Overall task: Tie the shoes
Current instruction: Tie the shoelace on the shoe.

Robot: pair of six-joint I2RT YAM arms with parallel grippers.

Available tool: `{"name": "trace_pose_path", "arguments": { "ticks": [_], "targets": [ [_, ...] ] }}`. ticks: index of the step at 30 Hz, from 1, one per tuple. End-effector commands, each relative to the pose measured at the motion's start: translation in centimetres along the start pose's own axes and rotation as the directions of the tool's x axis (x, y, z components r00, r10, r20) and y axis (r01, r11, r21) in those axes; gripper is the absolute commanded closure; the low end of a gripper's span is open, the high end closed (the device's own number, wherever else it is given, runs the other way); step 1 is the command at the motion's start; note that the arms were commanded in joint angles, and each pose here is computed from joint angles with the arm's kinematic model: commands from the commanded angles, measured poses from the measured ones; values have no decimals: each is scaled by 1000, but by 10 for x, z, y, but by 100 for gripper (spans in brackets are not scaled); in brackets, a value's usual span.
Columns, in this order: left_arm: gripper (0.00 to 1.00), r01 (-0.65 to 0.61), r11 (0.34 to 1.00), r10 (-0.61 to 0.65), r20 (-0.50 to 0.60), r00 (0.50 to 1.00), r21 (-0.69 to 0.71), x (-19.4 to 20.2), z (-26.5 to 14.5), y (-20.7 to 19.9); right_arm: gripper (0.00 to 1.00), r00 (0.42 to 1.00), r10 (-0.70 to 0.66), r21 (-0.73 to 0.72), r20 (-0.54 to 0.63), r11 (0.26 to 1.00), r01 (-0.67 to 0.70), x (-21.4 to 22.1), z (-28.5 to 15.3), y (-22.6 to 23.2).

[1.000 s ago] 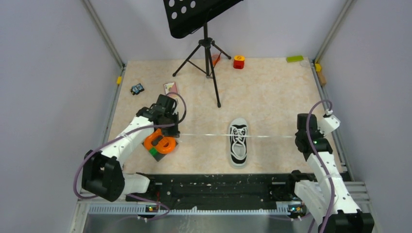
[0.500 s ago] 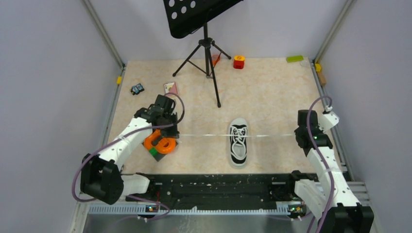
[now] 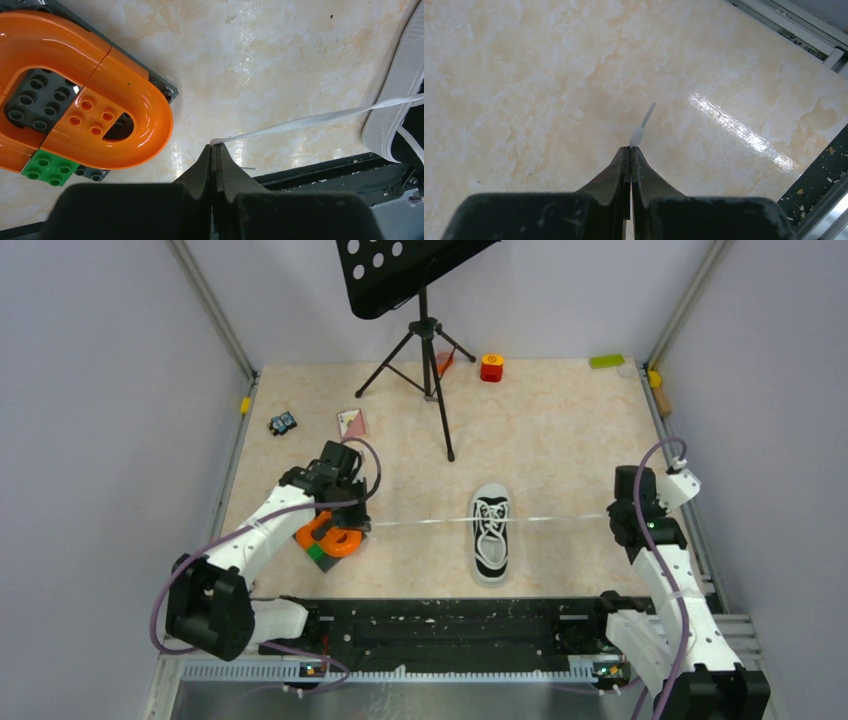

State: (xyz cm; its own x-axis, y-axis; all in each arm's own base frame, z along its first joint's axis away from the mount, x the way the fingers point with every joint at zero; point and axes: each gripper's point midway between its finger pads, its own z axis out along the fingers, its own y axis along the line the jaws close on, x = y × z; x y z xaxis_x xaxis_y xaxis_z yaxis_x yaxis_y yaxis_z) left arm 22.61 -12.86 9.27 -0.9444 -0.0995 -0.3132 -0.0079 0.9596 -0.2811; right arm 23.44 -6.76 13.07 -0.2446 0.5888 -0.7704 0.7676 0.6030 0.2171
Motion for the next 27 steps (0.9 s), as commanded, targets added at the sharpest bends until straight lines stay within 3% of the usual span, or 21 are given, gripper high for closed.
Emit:
{"name": "trace_pose_path", "arguments": {
  "ticks": [1, 11, 27],
  "targets": [
    [100, 11, 1000, -11, 14, 1000, 2, -2, 5, 2, 100, 1000, 4, 37, 11, 999, -4, 3, 7, -11],
    [100, 53, 997, -55, 33, 998, 63, 1, 11, -5, 100, 1000, 9, 37, 1, 999, -9, 6, 14, -12],
    [100, 226, 973, -229, 53, 972, 54, 13, 28, 10, 100, 999, -10, 66, -53, 998, 14, 29, 29, -21]
  ]
}}
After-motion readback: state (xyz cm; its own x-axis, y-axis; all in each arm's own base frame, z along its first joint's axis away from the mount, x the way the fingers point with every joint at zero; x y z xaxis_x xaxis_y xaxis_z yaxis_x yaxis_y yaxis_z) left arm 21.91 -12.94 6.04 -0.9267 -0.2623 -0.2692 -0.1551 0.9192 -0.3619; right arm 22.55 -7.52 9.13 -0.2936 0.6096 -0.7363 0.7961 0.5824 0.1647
